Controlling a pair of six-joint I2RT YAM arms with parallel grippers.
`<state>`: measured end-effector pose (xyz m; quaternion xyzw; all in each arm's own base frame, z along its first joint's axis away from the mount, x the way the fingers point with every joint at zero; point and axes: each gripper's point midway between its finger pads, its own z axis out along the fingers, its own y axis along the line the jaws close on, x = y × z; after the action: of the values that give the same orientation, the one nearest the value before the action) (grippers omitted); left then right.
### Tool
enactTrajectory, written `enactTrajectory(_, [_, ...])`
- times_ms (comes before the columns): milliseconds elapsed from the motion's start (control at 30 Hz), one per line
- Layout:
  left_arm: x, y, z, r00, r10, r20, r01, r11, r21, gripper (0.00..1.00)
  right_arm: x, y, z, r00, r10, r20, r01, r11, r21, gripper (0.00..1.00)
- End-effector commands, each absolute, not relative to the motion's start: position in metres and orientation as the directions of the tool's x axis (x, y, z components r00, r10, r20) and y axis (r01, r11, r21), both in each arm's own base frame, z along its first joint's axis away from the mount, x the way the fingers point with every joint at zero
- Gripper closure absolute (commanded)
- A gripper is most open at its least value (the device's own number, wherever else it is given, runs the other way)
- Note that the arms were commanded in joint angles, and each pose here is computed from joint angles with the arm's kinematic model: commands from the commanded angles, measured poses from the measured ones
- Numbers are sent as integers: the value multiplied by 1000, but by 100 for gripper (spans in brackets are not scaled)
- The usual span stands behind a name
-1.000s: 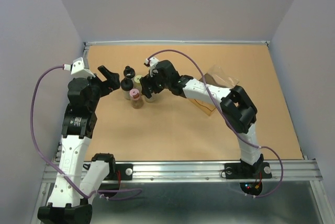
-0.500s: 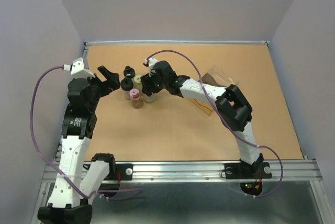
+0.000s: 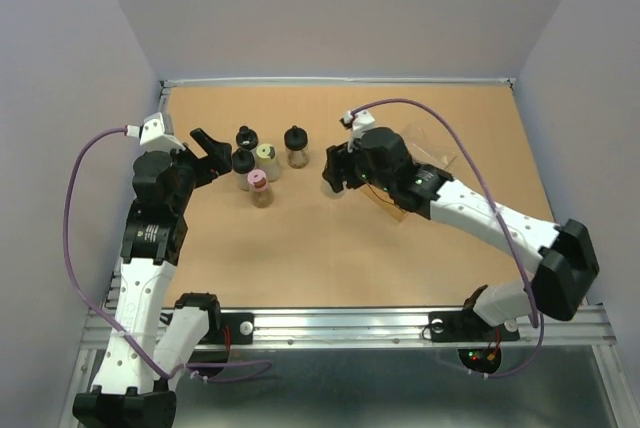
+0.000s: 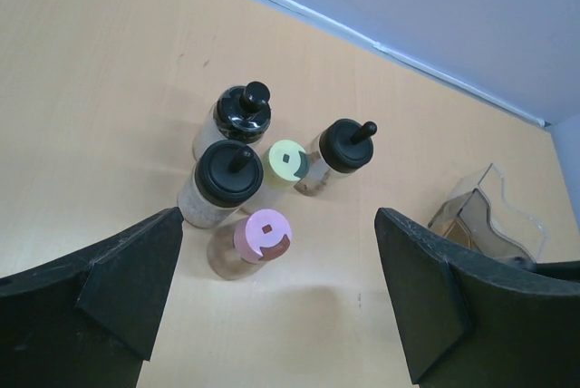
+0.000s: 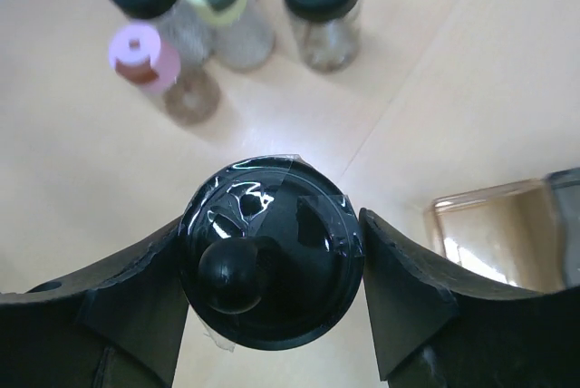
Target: Organize the condiment bottles
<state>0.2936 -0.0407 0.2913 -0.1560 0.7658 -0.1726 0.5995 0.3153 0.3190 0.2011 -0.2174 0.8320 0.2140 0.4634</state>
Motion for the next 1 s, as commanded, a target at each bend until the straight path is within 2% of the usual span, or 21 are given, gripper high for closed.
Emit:
enactTrajectory(0, [296, -45, 307, -183, -448, -875, 19, 888, -459, 1, 340, 274, 271, -360, 23, -933, -382, 908, 169, 99])
enactTrajectory(133, [299, -49, 308, -192, -447, -874, 36, 886, -462, 2, 381, 220, 277, -342, 50, -938, -156, 982, 109, 100])
enactTrajectory(200, [301, -51, 309, -197, -449, -871, 48, 883, -466, 2, 416, 171, 274, -343, 130, -930, 14, 991, 134, 99])
enactTrajectory(367, [303, -54, 308, -201, -448, -871, 60, 882, -468, 2, 466, 122, 271, -324, 180, -929, 174, 976, 129, 99])
enactTrajectory(567, [302, -53, 307, -199, -447, -872, 59, 883, -466, 2, 501, 104, 269, -320, 175, -931, 216, 970, 109, 100])
enactTrajectory(967, [295, -51, 293, -219, -444, -869, 37, 886, -462, 2, 537, 77, 215, -399, 193, -896, 271, 959, 86, 100])
